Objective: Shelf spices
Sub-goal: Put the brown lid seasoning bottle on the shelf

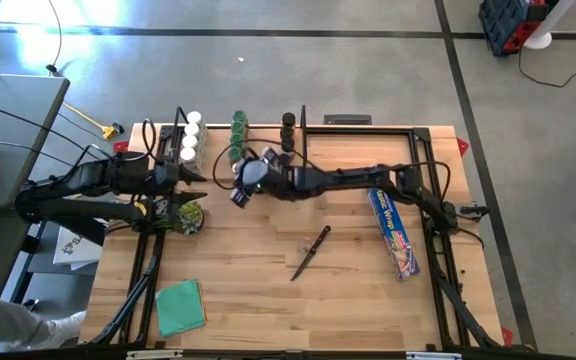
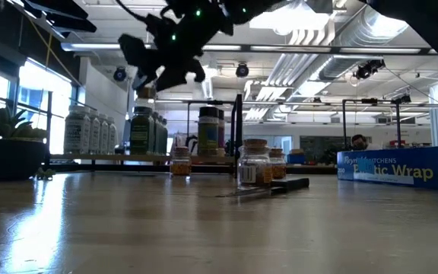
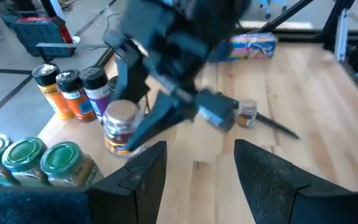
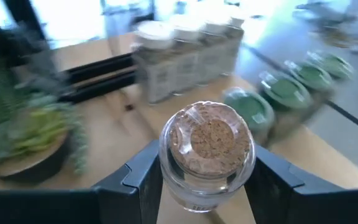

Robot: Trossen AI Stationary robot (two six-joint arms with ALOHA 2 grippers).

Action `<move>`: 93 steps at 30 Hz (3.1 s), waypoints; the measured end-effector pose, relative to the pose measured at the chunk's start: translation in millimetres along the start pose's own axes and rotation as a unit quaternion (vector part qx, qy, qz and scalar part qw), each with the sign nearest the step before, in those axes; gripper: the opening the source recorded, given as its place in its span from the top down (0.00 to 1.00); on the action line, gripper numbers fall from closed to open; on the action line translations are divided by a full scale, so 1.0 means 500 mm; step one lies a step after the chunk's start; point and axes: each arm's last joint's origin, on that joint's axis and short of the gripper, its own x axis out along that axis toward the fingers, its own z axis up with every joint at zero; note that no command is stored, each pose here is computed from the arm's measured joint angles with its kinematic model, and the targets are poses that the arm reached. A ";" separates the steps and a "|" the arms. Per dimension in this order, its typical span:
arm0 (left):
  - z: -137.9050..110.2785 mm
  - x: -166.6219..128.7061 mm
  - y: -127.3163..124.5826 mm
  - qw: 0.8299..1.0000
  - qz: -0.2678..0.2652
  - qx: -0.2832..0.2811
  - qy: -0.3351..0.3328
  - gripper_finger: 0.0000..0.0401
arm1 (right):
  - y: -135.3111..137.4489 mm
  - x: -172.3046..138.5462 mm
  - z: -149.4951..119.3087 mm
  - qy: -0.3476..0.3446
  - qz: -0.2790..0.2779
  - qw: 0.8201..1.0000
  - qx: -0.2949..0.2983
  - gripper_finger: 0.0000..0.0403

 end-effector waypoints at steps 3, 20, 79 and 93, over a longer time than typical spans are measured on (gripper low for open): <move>-0.001 0.010 0.001 1.000 0.017 0.014 -0.003 0.54 | -0.012 -0.019 0.052 0.025 0.076 0.995 -0.057 0.58; 0.009 0.082 -0.001 0.996 0.038 0.071 -0.045 0.54 | 0.064 -0.161 0.127 0.043 0.182 0.964 -0.189 0.58; 0.035 0.093 0.001 0.996 0.051 0.068 -0.011 0.54 | -0.004 -0.127 0.109 0.131 0.157 0.959 -0.197 0.58; 0.014 0.071 0.011 0.990 0.133 0.047 -0.015 0.54 | -0.190 0.002 0.106 0.157 0.180 0.944 -0.227 0.58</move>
